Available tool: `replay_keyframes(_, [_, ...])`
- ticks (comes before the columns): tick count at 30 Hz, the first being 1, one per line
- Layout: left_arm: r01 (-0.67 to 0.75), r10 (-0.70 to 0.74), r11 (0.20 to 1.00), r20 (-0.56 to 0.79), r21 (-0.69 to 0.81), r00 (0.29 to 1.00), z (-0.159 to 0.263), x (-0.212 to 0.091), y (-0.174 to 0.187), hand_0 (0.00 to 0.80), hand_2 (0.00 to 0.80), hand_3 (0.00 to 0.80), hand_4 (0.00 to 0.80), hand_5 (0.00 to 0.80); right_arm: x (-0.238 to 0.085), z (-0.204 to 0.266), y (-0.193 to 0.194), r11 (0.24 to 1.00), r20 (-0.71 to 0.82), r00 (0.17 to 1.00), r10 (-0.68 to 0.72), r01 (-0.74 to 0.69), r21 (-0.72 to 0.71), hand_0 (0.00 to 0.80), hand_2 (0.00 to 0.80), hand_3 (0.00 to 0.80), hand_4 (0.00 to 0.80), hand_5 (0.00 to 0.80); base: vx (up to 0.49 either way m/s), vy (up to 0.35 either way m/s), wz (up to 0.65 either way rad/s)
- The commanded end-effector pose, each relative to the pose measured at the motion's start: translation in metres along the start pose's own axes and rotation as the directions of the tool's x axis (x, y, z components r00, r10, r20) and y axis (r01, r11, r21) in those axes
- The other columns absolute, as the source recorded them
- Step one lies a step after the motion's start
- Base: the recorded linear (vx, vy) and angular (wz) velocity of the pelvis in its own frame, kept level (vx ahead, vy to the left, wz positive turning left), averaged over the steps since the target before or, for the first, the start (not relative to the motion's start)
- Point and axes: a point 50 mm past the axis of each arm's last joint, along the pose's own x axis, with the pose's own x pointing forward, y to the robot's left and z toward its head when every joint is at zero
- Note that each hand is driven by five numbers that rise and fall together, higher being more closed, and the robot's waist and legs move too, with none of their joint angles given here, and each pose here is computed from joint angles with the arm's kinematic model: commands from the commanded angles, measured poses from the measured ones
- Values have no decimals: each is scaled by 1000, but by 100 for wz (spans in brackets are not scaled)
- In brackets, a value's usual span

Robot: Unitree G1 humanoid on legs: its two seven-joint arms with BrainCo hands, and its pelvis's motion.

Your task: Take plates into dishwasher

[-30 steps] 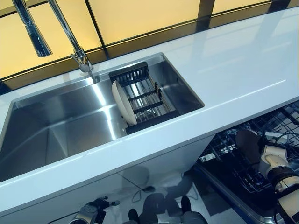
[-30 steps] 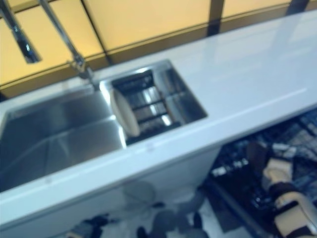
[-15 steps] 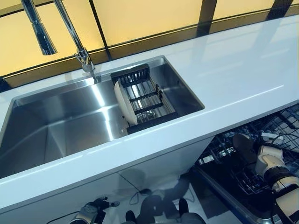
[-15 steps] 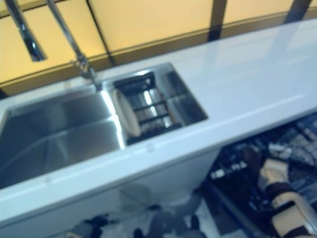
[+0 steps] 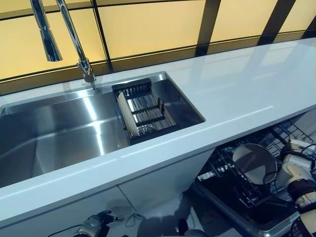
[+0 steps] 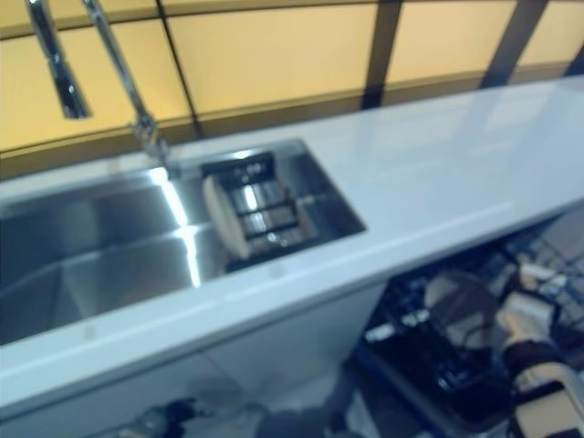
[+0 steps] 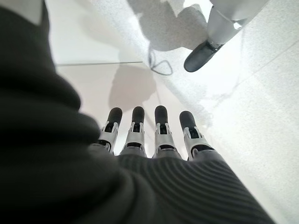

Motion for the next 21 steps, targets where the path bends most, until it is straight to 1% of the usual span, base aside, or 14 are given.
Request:
replay_keyframes(1, [-53, 54, 997, -13, 61, 998, 3, -1, 23, 0, 0, 0, 0, 0, 13, -41, -45, 985, -92, 984, -155, 147, -94, 0, 0, 0, 0, 0, 24, 52, -4])
replay_keyframes(4, [-53, 54, 997, -16, 51, 998, 0, -1, 24, 0, 0, 0, 0, 0, 17, -68, -61, 982, -146, 973, -179, 167, -90, 0, 0, 0, 0, 0, 30, 34, -5])
replay_keyframes(6, [-55, 55, 997, -18, 45, 998, -1, -1, 24, 0, 0, 0, 0, 0, 20, -83, -73, 980, -180, 963, -199, 190, -62, 0, 0, 0, 0, 0, 26, 16, -4])
replay_keyframes(8, [-58, 59, 998, -19, 39, 998, -1, -1, 24, 0, 0, 0, 0, 0, 21, -95, -89, 973, -208, 951, -228, 226, -33, 0, 0, 0, 0, 0, 0, 0, 0])
replay_keyframes(10, [-66, 67, 997, -27, 34, 997, -3, -1, 24, 0, 0, 0, 0, 0, 22, -110, -118, 957, -247, 929, -277, 289, 14, 0, 0, 0, 0, 0, 0, 0, 0])
replay_keyframes(12, [-68, 69, 997, -30, 32, 997, -4, -1, 25, 0, 0, 0, 0, 0, 22, -115, -130, 946, -264, 917, -299, 321, 46, 0, 0, 0, 0, 0, 0, 0, 0])
replay_keyframes(14, [-78, 79, 997, -33, 28, 996, -4, -1, 26, 0, 0, 0, 0, 0, 19, -122, -164, 905, -283, 883, -375, 415, 95, 0, 0, 0, 0, 0, 0, 0, 0])
replay_keyframes(16, [-83, 84, 996, -37, 22, 996, -5, -1, 26, 0, 0, 0, 0, 0, 14, -120, -196, 860, -260, 852, -454, 496, 123, 0, 0, 0, 0, 0, 0, 0, 0])
replay_keyframes(19, [-92, 93, 996, -43, 15, 995, -9, -2, 27, 0, 0, 0, 0, 0, 3, -106, -240, 800, -196, 806, -558, 585, 131, 0, 0, 0, 0, 0, 19, -4, 6])
replay_keyframes(20, [-92, 92, 996, -43, 11, 995, -10, -2, 27, 0, 0, 0, 0, 0, 2, -103, -246, 792, -181, 799, -573, 597, 127, 0, 0, 0, 0, 0, -6, -13, 15])
replay_keyframes(21, [-98, 99, 995, -41, 8, 994, -10, -2, 29, 0, 0, 0, 0, 0, -6, -93, -269, 754, -129, 763, -634, 647, 117, 0, 0, 0, 0, 0, -33, -20, 17])
